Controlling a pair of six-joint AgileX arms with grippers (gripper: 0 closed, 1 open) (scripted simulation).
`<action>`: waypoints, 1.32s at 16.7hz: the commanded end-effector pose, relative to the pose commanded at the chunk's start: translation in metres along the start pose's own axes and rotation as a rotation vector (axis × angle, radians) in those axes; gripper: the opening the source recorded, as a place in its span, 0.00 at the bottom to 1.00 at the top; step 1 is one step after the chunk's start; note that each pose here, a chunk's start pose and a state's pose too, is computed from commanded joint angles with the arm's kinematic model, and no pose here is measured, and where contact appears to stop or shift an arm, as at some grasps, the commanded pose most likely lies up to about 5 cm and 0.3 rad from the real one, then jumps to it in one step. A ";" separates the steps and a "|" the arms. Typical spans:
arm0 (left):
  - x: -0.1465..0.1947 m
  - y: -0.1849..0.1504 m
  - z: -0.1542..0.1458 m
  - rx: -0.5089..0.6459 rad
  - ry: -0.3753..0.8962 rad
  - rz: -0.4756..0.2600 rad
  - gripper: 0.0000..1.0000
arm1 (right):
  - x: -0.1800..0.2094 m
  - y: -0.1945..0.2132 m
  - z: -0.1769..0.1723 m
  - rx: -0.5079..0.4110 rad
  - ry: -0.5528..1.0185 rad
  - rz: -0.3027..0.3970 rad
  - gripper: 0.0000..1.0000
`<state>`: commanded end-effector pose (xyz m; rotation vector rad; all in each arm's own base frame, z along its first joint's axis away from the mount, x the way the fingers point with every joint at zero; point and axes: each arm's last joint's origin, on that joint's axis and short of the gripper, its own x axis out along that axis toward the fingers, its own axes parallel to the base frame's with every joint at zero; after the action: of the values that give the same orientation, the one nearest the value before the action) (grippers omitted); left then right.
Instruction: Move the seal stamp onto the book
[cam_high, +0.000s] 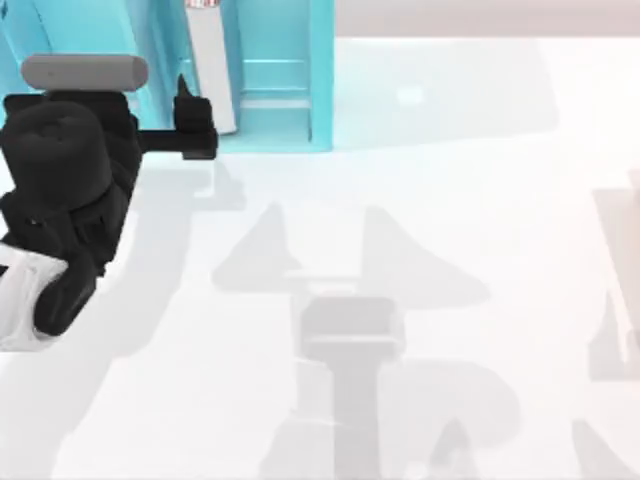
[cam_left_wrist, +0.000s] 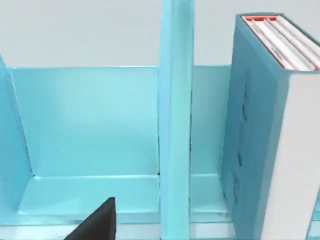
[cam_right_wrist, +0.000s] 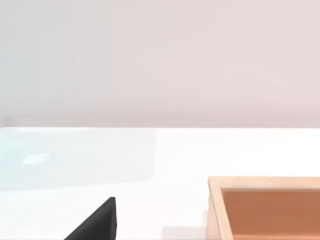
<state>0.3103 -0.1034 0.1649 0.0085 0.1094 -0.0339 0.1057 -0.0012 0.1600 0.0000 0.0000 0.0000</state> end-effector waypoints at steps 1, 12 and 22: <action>0.011 -0.009 -0.013 0.003 0.008 -0.002 1.00 | 0.000 0.000 0.000 0.000 0.000 0.000 1.00; 0.048 -0.048 -0.070 0.000 -0.007 -0.014 1.00 | 0.000 0.000 0.000 0.000 0.000 0.000 1.00; 0.115 -0.052 -0.070 0.000 -0.008 -0.014 1.00 | 0.000 0.000 0.000 0.000 0.000 0.000 1.00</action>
<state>0.4149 -0.1587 0.0823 0.0074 0.1012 -0.0480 0.1057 -0.0012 0.1600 0.0000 0.0000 0.0000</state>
